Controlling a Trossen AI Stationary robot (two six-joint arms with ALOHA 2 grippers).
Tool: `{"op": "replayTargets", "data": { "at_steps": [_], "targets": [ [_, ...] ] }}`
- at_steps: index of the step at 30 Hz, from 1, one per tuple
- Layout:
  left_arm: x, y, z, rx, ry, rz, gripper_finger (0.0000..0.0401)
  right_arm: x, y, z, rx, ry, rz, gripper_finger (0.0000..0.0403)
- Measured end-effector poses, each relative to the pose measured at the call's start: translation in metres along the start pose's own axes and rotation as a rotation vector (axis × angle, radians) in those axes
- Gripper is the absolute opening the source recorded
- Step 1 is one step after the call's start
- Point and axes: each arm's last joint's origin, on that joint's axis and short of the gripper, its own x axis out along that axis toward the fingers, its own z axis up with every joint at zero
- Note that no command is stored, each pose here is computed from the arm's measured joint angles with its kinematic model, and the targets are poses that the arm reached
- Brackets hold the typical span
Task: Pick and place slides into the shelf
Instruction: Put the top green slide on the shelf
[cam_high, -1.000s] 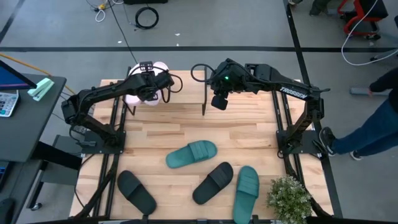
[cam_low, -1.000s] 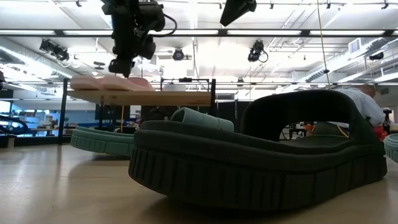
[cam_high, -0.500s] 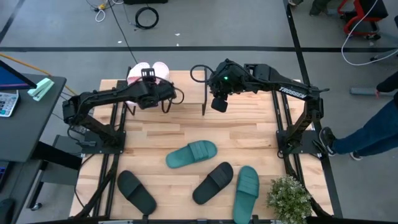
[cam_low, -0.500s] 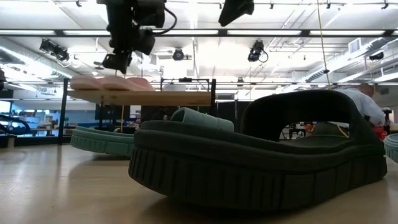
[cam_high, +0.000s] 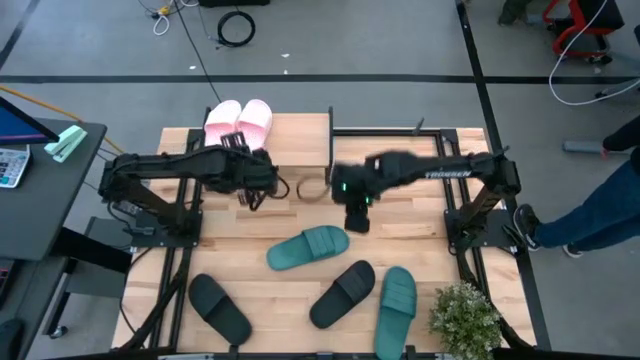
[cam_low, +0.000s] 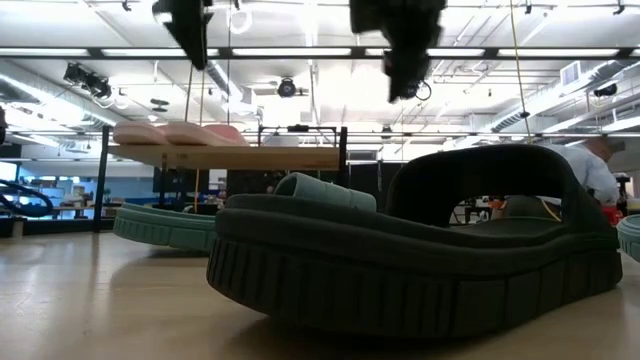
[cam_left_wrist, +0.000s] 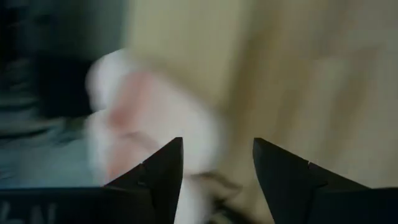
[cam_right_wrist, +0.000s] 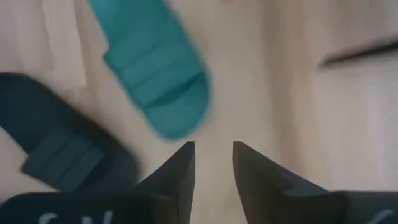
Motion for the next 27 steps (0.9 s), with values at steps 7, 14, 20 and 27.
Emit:
{"op": "replayTargets", "data": {
  "at_steps": [7,14,20,27],
  "targets": [
    [-0.011,-0.043,0.007,0.141,-0.084,-0.342,0.0189,0.026,0.047,-0.032,0.038,0.071,-0.097,0.0094],
    [0.024,-0.108,0.011,0.367,-0.135,-0.357,0.0189,0.03,0.077,-0.05,0.016,0.029,-0.206,0.0092],
    [0.049,-0.158,0.019,0.521,-0.239,-0.292,0.0179,0.028,0.097,-0.061,0.034,-0.004,-0.226,0.009],
    [0.07,-0.197,0.03,0.693,-0.314,-0.153,0.0167,0.027,0.105,-0.066,0.09,-0.013,-0.22,0.0096]
  ]
}}
